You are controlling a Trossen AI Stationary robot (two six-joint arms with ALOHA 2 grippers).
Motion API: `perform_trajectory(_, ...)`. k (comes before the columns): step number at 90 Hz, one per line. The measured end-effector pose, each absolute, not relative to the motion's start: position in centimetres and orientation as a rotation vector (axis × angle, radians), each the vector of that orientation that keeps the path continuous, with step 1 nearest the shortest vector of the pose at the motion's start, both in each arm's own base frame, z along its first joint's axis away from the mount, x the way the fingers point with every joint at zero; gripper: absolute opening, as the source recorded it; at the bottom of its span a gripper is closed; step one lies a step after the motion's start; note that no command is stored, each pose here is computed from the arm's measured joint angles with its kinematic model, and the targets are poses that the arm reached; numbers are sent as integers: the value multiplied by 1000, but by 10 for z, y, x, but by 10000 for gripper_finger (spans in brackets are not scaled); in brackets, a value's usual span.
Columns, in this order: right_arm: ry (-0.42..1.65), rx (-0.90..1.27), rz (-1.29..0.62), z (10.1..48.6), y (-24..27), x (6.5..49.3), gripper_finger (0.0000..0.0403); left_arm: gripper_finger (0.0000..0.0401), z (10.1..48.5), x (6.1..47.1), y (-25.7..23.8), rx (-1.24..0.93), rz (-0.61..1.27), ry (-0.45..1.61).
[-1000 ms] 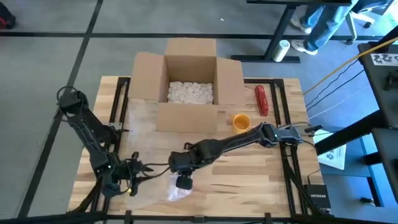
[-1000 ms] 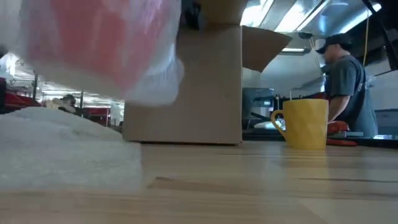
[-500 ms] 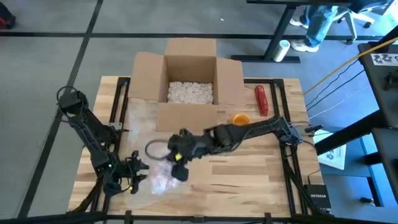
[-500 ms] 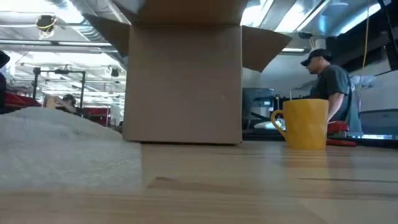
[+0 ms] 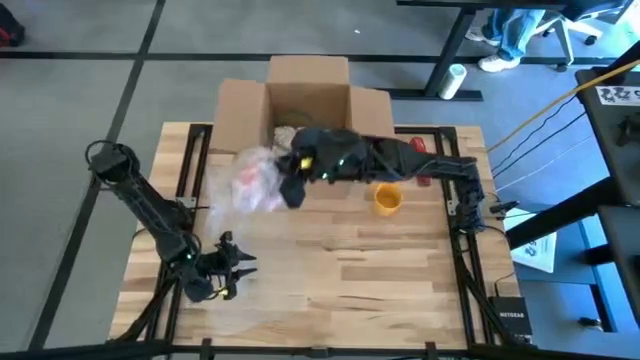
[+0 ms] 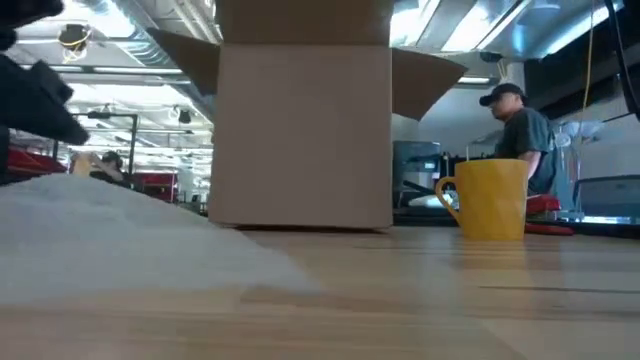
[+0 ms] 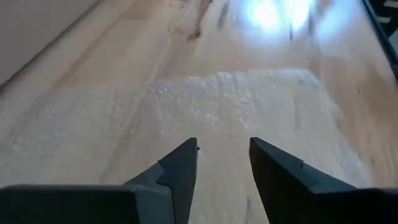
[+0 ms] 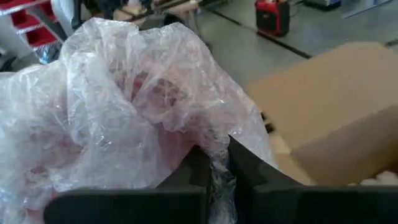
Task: Wrap mug
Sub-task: Put the wrapped red mug into the cardboard box
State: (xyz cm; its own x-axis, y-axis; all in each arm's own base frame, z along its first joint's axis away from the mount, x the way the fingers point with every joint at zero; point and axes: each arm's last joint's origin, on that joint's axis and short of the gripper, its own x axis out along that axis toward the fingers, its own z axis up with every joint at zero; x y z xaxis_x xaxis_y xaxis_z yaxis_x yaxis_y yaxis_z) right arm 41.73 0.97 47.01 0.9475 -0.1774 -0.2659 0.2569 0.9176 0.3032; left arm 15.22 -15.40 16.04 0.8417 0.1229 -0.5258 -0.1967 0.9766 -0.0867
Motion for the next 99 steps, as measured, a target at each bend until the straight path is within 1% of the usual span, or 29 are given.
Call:
perform_trajectory(8,171,352,-146,480,-2,416,2,131,163,157,-149,-122,163,555)
perform_trajectory(19,17,337,-23,497,-14,417,2,131,166,163,-142,-96,154,566)
perform_trajectory(27,-40,328,18,504,-29,416,2,131,169,169,-135,-68,153,575)
perform_trajectory(31,-37,328,1,504,-40,414,2,131,170,172,-130,-57,158,581)
perform_trajectory(37,1,319,-79,499,-64,411,2,131,172,176,-123,-44,158,588)
perform_trajectory(47,142,312,-281,480,-107,405,2,131,177,185,-108,-18,152,599)
perform_trajectory(56,273,297,-398,459,-139,401,2,131,181,195,-94,-13,92,613)
perform_trajectory(66,366,293,-441,437,-161,406,2,131,185,205,-80,-21,6,609)
perform_trajectory(81,459,282,-477,415,-177,413,1,131,184,212,-67,-81,-67,526)
perform_trajectory(99,606,267,-541,398,-179,409,1,131,168,202,-63,-200,-79,428)
